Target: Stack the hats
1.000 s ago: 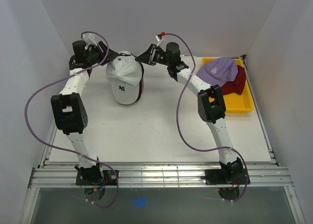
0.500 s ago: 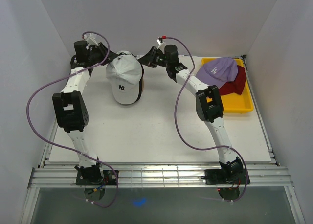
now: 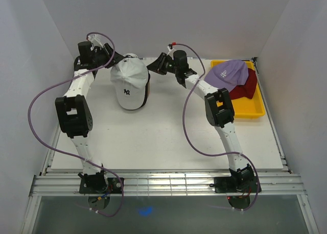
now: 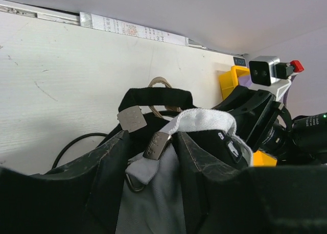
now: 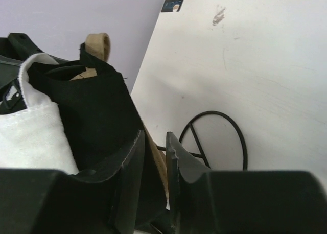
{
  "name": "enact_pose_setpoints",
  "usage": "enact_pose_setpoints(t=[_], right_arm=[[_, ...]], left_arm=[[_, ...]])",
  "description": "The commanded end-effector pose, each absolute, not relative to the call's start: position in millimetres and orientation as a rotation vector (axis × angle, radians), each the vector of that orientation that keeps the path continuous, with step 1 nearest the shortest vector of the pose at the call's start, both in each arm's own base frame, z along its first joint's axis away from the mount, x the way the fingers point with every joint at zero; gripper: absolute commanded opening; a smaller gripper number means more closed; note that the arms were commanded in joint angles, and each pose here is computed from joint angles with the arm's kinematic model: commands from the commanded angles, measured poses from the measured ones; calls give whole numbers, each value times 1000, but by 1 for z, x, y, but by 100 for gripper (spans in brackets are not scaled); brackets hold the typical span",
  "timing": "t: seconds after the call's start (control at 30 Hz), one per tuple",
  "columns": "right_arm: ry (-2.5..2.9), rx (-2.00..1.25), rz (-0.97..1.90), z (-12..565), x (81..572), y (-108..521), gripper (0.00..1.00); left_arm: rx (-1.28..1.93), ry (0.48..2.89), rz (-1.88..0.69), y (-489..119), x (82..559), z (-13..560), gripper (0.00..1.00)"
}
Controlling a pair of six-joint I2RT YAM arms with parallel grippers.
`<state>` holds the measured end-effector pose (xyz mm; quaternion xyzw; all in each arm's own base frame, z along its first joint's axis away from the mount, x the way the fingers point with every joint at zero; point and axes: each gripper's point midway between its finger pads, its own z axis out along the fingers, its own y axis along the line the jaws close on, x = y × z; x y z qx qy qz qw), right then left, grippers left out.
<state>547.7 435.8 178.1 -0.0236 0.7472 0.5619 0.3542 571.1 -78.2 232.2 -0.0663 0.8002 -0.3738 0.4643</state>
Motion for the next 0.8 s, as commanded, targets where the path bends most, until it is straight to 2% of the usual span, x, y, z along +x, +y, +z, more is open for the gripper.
enact_pose_setpoints(t=[0.0,0.33,0.63,0.77], right_arm=[[1857,-43,1420,224,552,412,30],[1781,9,1386,268,555,379,58],[1663,-103,1494,309,543,381,60],[1664,-160,1564,305,540,396,60]], left_arm=[[-122,2022,-930,-92,566,229,54],[-31,2038,-1037,-105,571,231,59],[-13,2062,-1098,-111,572,223,60],[-14,2057,-1095,-110,572,226,60]])
